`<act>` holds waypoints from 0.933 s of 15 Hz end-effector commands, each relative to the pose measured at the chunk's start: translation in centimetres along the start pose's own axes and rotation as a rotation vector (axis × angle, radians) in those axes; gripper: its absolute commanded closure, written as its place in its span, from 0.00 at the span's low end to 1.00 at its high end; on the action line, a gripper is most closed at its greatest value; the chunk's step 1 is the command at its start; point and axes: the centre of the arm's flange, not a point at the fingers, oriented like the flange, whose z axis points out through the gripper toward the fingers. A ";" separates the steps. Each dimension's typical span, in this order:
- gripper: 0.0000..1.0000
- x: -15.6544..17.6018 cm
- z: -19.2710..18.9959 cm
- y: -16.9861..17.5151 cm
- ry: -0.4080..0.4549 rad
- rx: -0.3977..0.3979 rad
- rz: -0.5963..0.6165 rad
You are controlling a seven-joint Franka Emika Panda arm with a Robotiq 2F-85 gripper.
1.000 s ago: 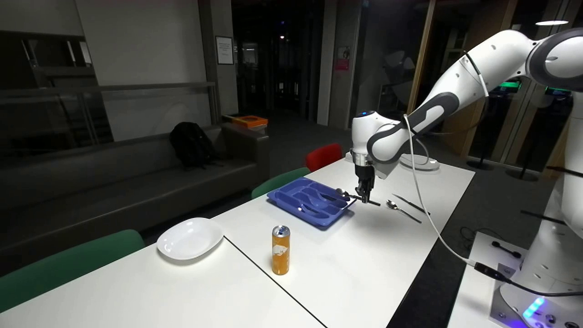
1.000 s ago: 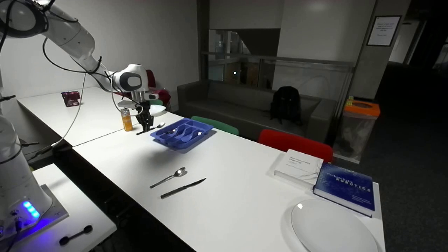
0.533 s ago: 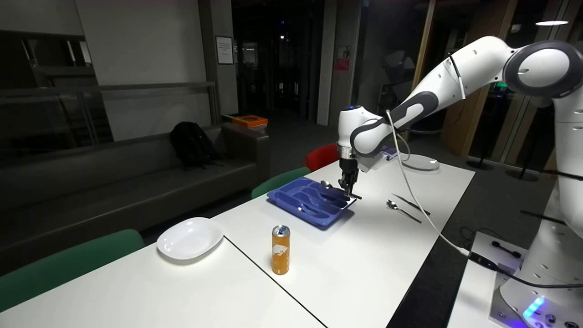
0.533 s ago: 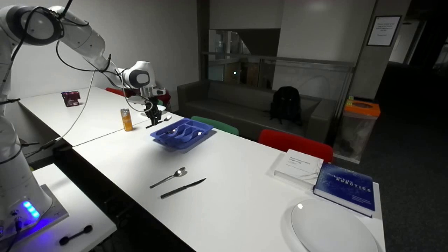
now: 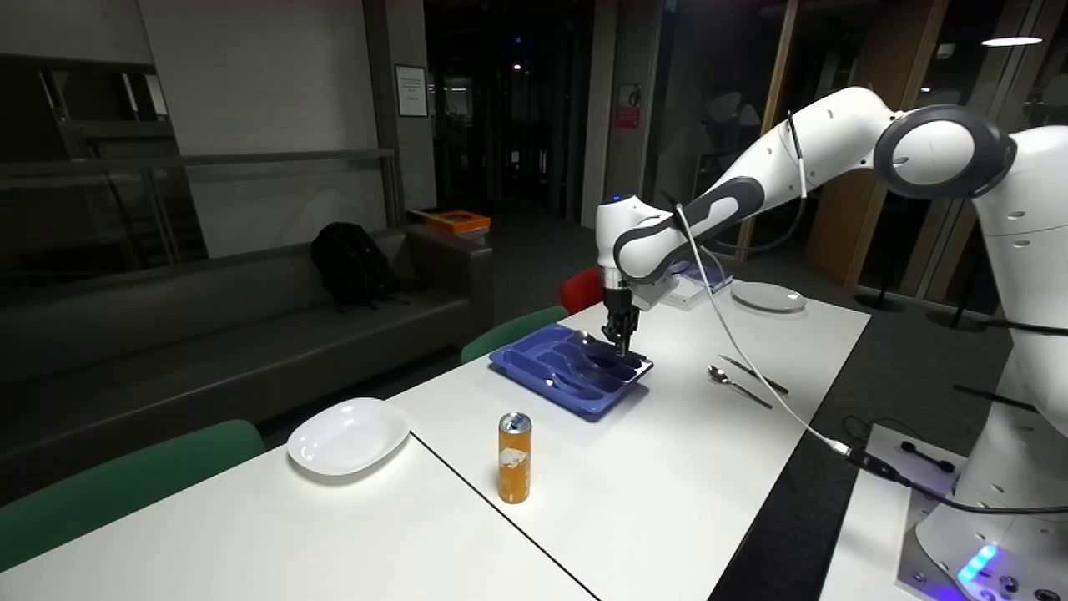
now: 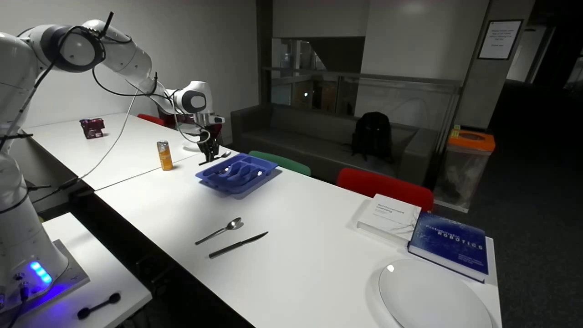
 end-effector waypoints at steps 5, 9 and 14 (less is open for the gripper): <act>0.96 2.8 -0.8 2.4 -0.083 -0.087 -0.100; 0.96 3.6 -0.7 3.4 -0.111 -0.076 -0.162; 0.96 5.1 0.2 4.9 -0.081 -0.007 -0.185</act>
